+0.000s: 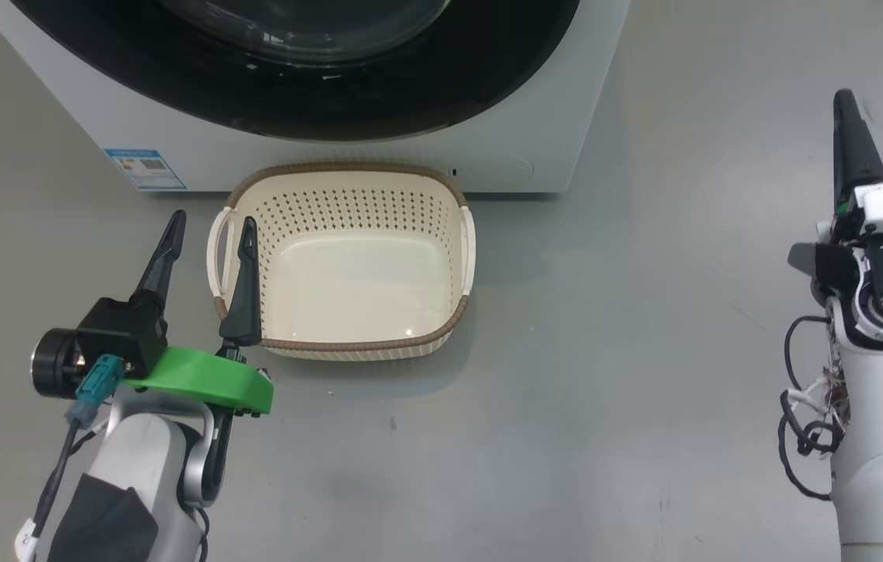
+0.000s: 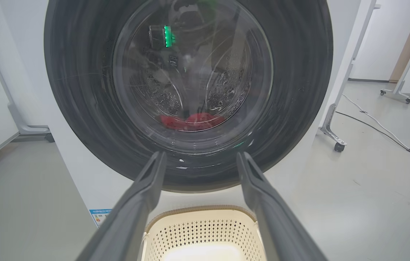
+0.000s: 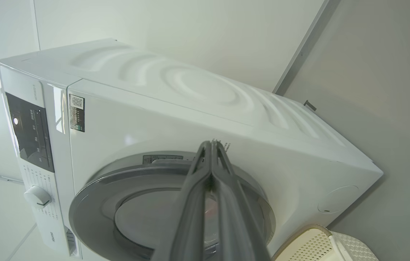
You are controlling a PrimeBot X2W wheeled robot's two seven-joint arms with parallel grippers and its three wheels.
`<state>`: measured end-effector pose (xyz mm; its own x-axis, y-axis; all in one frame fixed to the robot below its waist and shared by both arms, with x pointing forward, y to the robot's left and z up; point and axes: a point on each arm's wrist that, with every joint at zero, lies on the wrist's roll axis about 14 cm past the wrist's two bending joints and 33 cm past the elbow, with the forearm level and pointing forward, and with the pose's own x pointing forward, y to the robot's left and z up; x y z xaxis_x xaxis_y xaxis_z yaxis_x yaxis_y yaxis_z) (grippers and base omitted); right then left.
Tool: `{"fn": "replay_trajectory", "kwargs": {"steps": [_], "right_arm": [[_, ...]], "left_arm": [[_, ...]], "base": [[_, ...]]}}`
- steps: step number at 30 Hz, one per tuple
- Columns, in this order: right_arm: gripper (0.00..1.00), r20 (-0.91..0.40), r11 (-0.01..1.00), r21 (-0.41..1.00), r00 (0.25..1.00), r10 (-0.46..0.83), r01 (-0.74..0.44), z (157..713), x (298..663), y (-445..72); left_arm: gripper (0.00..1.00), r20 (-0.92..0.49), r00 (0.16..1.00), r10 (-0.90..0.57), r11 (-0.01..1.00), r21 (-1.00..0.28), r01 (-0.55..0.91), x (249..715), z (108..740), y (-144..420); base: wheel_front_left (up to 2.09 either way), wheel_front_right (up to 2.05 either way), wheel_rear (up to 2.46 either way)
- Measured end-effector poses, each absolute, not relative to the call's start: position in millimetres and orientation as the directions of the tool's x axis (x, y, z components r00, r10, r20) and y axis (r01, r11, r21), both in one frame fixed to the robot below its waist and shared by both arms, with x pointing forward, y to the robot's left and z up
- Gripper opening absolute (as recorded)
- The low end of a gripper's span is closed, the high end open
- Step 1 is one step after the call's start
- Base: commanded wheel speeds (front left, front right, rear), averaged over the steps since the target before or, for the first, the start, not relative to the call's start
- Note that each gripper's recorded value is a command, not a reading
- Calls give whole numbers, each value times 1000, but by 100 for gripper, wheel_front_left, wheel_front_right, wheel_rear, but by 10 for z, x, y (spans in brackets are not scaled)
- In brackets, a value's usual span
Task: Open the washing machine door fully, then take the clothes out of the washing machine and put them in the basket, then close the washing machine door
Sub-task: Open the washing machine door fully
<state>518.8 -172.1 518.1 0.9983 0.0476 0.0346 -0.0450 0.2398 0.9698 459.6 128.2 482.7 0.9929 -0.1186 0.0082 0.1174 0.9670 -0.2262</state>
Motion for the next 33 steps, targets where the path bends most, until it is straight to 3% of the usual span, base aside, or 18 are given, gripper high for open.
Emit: {"fn": "replay_trajectory", "kwargs": {"steps": [18,33], "right_arm": [[0,78,148,979,932,353,-138,5307,6171,-1227],[0,42,140,980,833,552,-142,5204,6631,-655]], "left_arm": [[100,-9,993,-114,965,-239,108,4997,4549,1300],[100,-48,995,-92,969,-236,78,5127,4309,1401]], "base": [[0,0,0],[0,0,0]]}}
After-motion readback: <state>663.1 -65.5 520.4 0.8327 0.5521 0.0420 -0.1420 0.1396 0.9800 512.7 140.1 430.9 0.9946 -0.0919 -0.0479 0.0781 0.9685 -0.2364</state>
